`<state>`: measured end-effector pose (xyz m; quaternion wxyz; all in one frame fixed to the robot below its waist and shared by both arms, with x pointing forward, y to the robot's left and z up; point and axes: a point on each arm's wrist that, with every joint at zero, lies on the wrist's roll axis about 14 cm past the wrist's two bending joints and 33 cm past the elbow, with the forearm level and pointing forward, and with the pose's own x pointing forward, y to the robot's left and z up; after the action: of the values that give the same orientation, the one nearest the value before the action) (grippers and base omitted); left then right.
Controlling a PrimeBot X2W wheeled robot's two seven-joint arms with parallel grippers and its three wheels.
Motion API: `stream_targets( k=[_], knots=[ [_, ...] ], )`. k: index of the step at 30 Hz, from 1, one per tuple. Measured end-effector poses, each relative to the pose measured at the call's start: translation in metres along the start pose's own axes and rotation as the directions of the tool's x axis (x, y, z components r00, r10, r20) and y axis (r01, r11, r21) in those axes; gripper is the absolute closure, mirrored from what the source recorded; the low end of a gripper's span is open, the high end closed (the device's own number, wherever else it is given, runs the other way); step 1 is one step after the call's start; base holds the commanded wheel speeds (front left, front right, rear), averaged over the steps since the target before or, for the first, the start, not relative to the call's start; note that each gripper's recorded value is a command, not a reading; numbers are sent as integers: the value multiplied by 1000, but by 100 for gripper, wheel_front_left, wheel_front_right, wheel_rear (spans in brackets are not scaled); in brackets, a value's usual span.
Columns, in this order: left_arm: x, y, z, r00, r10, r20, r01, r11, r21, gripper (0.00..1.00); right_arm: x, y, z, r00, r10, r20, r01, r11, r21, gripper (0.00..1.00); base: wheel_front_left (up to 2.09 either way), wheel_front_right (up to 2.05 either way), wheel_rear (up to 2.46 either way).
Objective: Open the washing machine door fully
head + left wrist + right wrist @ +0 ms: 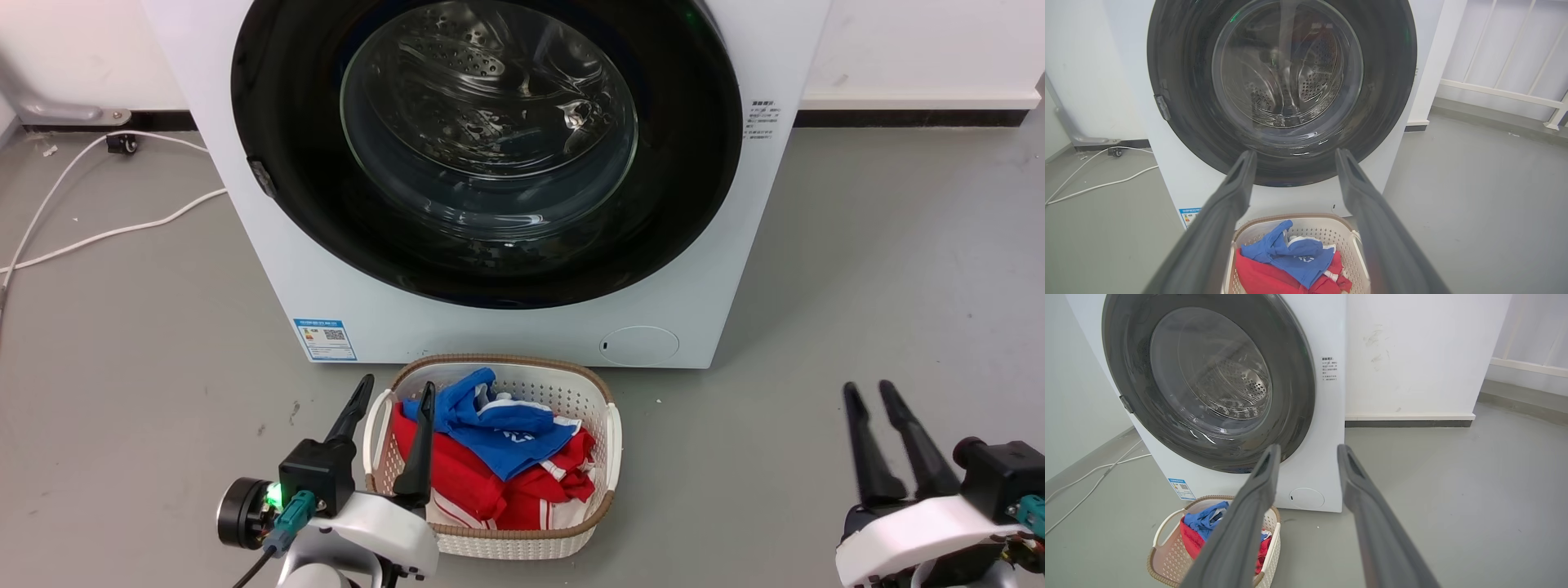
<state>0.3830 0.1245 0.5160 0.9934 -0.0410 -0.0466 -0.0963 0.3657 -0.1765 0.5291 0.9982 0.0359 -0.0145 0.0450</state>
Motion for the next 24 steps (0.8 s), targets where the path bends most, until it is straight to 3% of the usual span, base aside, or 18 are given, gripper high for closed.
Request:
stream_targets(
  k=[8, 11, 13, 16, 17, 19, 22, 24],
  knots=[
    [-1, 1, -2, 1000, 9, -6, -9, 1000, -14, 0, 1, -6, 13, 997, -28, 72, 17, 990, 141, 100, 0, 0, 0],
    [0, 1, -1, 1000, 10, -4, -10, 1000, -15, 0, 0, -17, 14, 994, -72, 85, 44, 954, 297, 100, 0, 0, 0],
    [0, 1, -1, 1000, 12, -3, -12, 1000, -15, 0, 0, -24, 14, 992, -99, 84, 57, 913, 404, 100, 0, 0, 0],
    [0, 0, -2, 1000, 12, -8, -12, 1000, -16, 0, 1, -31, 10, 988, -132, 77, 54, 771, 634, 100, 0, 0, 0],
    [0, 0, -2, 1000, 11, -8, -11, 1000, -16, 0, 1, -33, 8, 987, -143, 72, 50, 701, 711, 100, 0, 0, 0],
    [1, -1, -2, 1000, 13, -8, -13, 1000, -17, 0, 2, -37, 6, 984, -163, 65, 31, 528, 849, 100, 0, 0, 0],
    [2, 0, -2, 1000, 16, -6, -16, 1000, -16, 0, 4, -44, 4, 980, -189, 59, -5, 277, 961, 100, 0, 0, 0],
    [3, -1, -2, 1000, 15, -4, -15, 1000, -18, 0, 6, -51, 2, 977, -207, 51, -21, 147, 989, 100, 0, 0, 0]
  ],
)
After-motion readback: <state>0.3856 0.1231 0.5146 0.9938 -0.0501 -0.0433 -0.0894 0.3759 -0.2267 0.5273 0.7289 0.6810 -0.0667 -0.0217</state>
